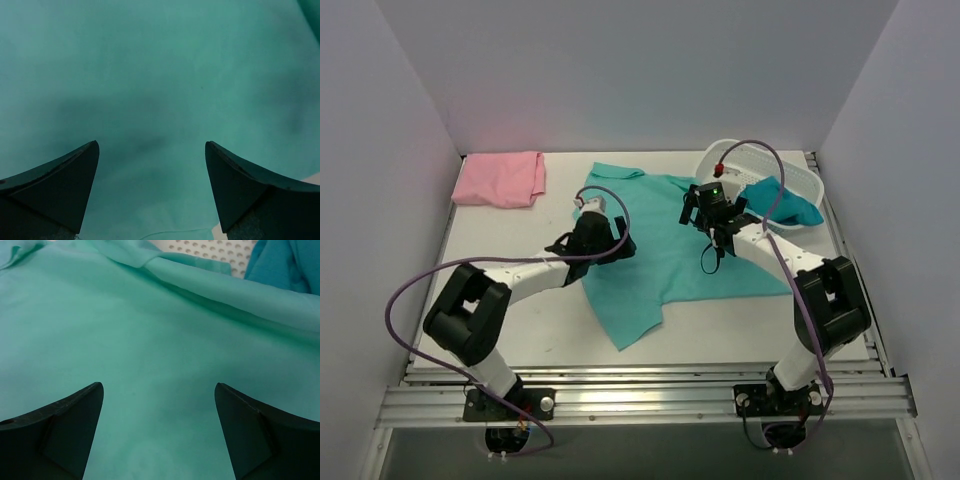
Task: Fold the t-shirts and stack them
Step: Flatten the tshirt out
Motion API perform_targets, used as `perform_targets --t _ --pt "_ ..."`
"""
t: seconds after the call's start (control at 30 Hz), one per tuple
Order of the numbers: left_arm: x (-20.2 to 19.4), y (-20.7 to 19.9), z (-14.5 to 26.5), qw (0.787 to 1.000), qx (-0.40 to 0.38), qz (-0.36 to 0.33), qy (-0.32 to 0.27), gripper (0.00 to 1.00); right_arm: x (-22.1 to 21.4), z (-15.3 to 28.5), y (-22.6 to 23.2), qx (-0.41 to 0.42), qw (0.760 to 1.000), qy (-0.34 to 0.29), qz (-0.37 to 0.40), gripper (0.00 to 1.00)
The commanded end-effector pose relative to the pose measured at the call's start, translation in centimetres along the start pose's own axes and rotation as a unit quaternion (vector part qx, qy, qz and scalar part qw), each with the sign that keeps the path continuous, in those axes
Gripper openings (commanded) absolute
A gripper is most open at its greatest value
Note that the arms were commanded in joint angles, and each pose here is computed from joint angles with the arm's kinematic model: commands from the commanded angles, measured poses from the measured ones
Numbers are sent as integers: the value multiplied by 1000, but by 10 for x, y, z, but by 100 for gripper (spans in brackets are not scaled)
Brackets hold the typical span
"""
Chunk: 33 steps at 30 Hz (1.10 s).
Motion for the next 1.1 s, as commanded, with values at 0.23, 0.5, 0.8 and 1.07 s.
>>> perform_targets --t 0.23,0.5,0.8,1.07 --pt "-14 -16 -43 998 -18 15 -52 90 31 5 36 23 998 -58 -27 89" --pt "-34 39 -15 994 100 13 -51 89 71 4 26 -21 996 -88 -19 94" --pt "-46 99 41 965 250 21 -71 90 122 -21 -34 -55 991 -106 -62 96" --pt "-14 110 117 946 252 78 -186 95 113 -21 -60 -84 990 -91 -71 96"
Point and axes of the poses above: each gripper's point midway between its finger pads, its own z axis back along the fingers, its own y axis along the line the jaws close on, x = y × z, the point moved 6 cm from there along z, back along the fingers, and after that the axes turned 5 degrees about z, right-handed, at the moved point
